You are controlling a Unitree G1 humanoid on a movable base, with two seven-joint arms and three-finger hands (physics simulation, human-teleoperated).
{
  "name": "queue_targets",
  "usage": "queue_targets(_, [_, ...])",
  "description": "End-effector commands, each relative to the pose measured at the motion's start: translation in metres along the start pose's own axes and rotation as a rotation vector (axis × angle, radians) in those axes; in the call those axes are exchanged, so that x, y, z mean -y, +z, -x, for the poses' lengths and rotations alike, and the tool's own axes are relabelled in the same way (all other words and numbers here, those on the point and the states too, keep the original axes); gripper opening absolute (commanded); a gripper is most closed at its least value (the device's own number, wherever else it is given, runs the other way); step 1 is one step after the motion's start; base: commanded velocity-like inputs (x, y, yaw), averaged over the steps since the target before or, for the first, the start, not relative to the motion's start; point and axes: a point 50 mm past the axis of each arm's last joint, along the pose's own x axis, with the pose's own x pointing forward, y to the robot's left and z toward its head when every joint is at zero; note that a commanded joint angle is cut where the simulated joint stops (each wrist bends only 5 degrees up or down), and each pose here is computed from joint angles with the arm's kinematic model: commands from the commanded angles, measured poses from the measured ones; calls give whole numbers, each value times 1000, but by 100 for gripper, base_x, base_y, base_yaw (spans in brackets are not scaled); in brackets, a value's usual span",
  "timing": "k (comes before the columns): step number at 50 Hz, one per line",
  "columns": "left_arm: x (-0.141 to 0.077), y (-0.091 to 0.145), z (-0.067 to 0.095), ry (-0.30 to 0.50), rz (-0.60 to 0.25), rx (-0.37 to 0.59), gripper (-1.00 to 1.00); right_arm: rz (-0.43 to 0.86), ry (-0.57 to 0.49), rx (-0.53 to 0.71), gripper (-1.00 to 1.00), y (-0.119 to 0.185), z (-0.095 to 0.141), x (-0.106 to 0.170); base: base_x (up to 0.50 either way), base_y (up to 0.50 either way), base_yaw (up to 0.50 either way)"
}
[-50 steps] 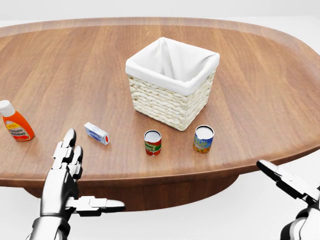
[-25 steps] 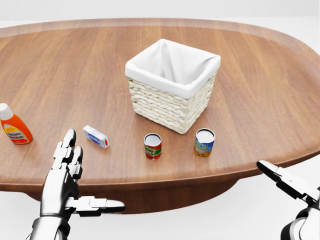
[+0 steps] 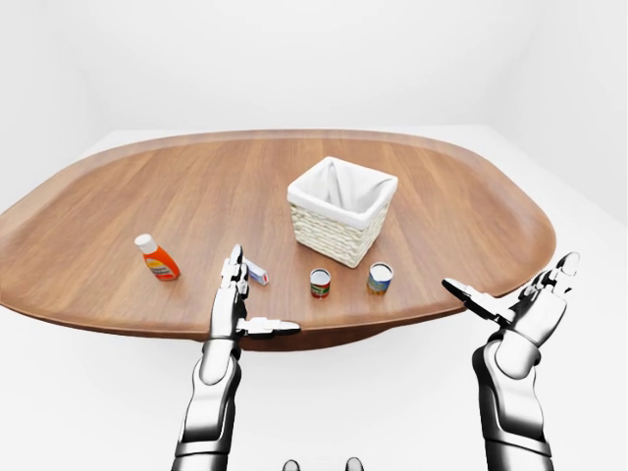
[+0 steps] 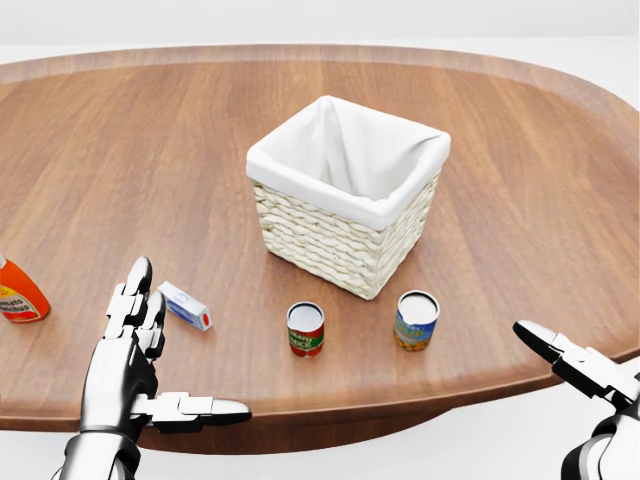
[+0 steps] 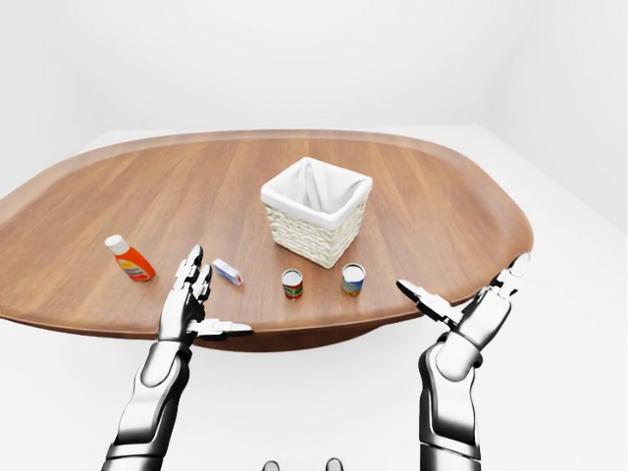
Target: Pick up the alphabet soup and the cream cheese box, and put them in the basket.
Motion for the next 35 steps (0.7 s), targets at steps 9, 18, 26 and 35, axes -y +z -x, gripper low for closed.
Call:
queue_targets(9, [0,0,0,0,0,0,100,-4,-1,0,100,0,0,0,15,-2,0])
queue_targets(18, [0,0,0,0,0,0,100,1,1,3,100,-1,0,0,15,-2,0])
queue_targets(26, [0,0,0,0,0,0,100,3,0,3,100,0,0,0,15,-1,0])
queue_targets(35, [0,0,0,0,0,0,100,4,2,3,100,-1,0,-1,15,0,0])
